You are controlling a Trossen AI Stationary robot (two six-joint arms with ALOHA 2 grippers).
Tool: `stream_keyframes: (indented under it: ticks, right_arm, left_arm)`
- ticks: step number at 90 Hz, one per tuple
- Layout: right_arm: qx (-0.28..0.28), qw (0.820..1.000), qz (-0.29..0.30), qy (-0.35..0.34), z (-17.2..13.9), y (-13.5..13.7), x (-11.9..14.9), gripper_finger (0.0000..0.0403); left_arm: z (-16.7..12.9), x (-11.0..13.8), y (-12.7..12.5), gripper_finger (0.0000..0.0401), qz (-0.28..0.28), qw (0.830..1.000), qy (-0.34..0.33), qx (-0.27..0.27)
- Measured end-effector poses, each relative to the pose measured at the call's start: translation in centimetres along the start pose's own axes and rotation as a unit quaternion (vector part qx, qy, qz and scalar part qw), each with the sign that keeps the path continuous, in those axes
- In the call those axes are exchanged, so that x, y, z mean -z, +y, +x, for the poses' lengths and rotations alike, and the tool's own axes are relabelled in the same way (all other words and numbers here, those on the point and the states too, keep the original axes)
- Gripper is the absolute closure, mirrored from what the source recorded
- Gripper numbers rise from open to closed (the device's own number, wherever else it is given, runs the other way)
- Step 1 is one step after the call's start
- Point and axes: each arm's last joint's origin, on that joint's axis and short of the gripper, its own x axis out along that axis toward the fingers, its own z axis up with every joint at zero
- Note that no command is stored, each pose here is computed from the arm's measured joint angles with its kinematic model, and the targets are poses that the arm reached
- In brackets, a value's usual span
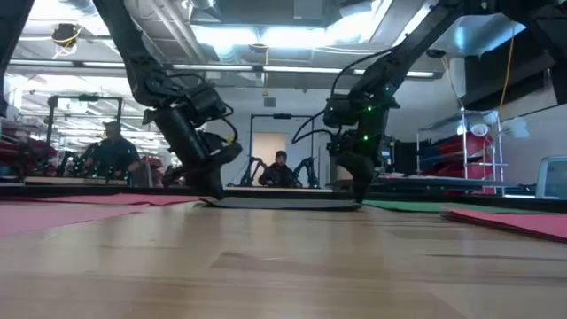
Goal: Organize paper
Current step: Stack the black paper on the black paper at the top center of the table
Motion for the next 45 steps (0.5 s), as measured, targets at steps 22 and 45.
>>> stream_keyframes:
  ticks: [22, 45]
  right_arm:
    - [-0.007, 1.000, -0.002, 0.007, 1.4, 0.1, -0.1, 0.0403]
    - [-0.014, 1.000, 0.003, 0.006, 1.7, 0.2, -0.3, 0.0403]
  left_arm:
    - [0.0, -0.4, 0.3, 0.0401, -0.002, 1.000, -0.011, -0.015]
    - [0.1, -0.9, 0.7, 0.0401, -0.004, 0.999, -0.020, -0.026]
